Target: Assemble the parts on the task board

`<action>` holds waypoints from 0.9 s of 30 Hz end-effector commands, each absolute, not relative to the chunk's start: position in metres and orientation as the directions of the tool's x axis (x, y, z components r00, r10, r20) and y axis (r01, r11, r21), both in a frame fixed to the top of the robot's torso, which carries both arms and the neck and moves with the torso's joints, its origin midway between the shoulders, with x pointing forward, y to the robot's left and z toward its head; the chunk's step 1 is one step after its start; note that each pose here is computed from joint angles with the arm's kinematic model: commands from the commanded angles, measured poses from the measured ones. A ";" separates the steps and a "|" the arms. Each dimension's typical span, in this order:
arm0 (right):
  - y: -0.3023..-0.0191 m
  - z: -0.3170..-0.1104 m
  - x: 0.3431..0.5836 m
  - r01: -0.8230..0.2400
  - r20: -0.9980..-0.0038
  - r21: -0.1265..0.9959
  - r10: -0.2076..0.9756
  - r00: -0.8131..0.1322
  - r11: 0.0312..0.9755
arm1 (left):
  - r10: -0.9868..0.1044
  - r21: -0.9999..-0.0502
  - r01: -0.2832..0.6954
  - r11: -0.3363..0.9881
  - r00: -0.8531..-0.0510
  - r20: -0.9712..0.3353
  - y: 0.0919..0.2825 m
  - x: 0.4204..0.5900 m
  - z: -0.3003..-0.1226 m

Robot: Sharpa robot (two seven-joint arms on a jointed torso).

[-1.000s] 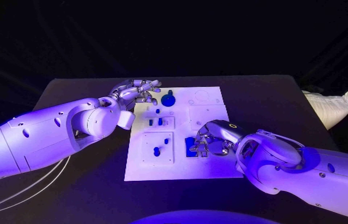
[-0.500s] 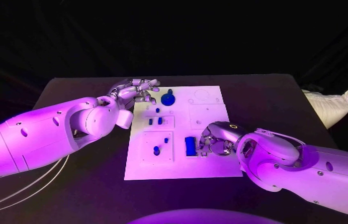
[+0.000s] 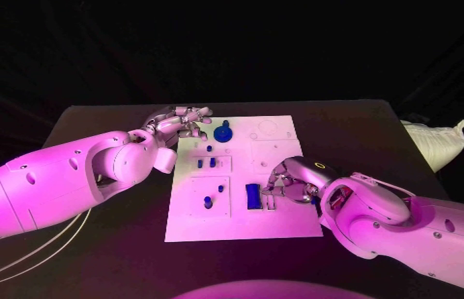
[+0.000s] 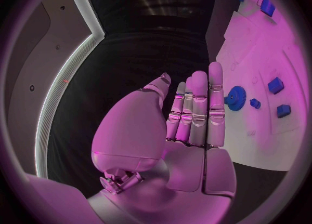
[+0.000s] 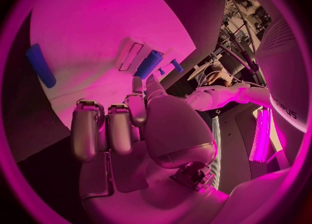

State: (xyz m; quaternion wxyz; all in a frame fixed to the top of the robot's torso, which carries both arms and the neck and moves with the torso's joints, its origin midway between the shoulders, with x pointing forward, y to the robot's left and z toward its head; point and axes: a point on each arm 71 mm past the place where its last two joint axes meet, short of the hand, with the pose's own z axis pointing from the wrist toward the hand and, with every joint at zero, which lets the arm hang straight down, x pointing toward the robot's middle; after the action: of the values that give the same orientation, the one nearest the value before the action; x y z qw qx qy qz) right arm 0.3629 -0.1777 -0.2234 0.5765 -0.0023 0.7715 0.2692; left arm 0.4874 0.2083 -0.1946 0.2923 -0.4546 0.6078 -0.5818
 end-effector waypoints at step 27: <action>-0.263 -0.213 0.371 -0.142 -0.930 0.149 0.090 -0.356 0.979 | -0.883 -0.974 -0.205 -0.093 -0.434 0.176 0.206 0.486 -0.194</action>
State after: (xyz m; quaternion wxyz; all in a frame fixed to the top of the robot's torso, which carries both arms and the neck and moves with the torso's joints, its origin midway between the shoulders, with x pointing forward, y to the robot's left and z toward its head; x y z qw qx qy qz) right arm 0.3717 -0.2604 -0.2096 0.5764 0.0110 0.8051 0.1393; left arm 0.4872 0.2079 -0.1949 0.2921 -0.4540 0.6083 -0.5818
